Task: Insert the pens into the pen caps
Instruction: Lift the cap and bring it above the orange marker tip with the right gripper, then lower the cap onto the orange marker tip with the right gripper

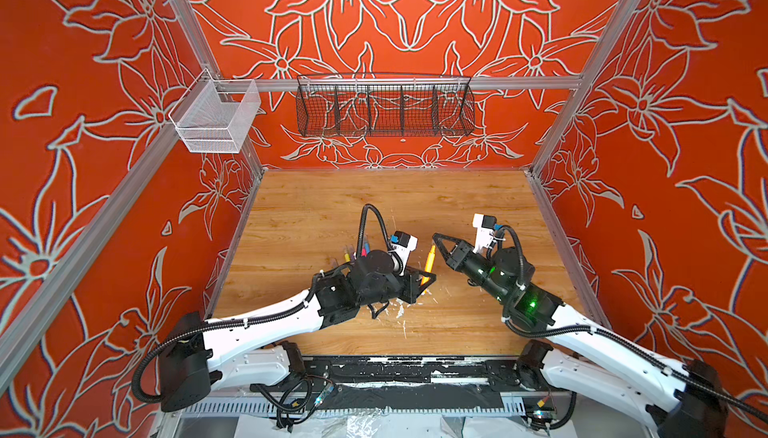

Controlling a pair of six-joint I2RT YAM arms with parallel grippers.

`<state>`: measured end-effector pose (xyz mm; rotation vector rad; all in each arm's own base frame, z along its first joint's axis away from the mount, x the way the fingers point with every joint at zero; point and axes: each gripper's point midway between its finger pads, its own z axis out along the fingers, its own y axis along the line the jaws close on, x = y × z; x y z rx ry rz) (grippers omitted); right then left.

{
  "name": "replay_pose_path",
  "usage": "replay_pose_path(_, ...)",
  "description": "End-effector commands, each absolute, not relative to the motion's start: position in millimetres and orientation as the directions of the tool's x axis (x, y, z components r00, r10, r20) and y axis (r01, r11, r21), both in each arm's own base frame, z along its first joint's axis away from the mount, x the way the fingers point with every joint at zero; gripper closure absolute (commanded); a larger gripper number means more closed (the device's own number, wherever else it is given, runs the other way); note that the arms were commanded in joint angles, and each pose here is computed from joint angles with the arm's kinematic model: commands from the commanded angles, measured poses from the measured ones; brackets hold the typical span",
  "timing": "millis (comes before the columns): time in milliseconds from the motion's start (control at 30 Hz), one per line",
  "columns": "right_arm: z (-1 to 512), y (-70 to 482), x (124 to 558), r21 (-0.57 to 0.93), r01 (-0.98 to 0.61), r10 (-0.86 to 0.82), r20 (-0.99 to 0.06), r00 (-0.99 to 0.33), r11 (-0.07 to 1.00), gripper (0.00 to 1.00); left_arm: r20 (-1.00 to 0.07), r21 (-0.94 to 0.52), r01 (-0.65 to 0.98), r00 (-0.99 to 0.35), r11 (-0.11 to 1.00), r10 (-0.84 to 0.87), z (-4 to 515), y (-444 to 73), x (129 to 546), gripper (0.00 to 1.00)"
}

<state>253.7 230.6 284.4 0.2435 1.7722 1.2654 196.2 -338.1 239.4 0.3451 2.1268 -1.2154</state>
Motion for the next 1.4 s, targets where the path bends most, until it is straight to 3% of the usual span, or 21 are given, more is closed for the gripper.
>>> replay_pose_path(0, 304.2, 229.5, 251.6, 0.837, -0.359, 0.633, -0.547, -0.548, 0.412, 1.0, -0.668, -0.66, 0.535, -0.739, 0.527, -0.086, 243.7, -337.3, 194.3, 1.0)
replay_pose_path(700, 324.3, 227.0, 253.7, 0.82, -0.386, 0.639, -0.571, -0.515, 0.422, 1.0, -0.658, -0.675, 0.538, -0.749, 0.505, -0.08, 242.6, -342.6, 192.3, 1.0)
replay_pose_path(1367, 295.6, 232.1, 244.8, 0.834, -0.376, 0.605, -0.551, -0.575, 0.403, 1.0, -0.67, -0.675, 0.545, -0.735, 0.497, -0.103, 247.1, -339.4, 192.9, 1.0)
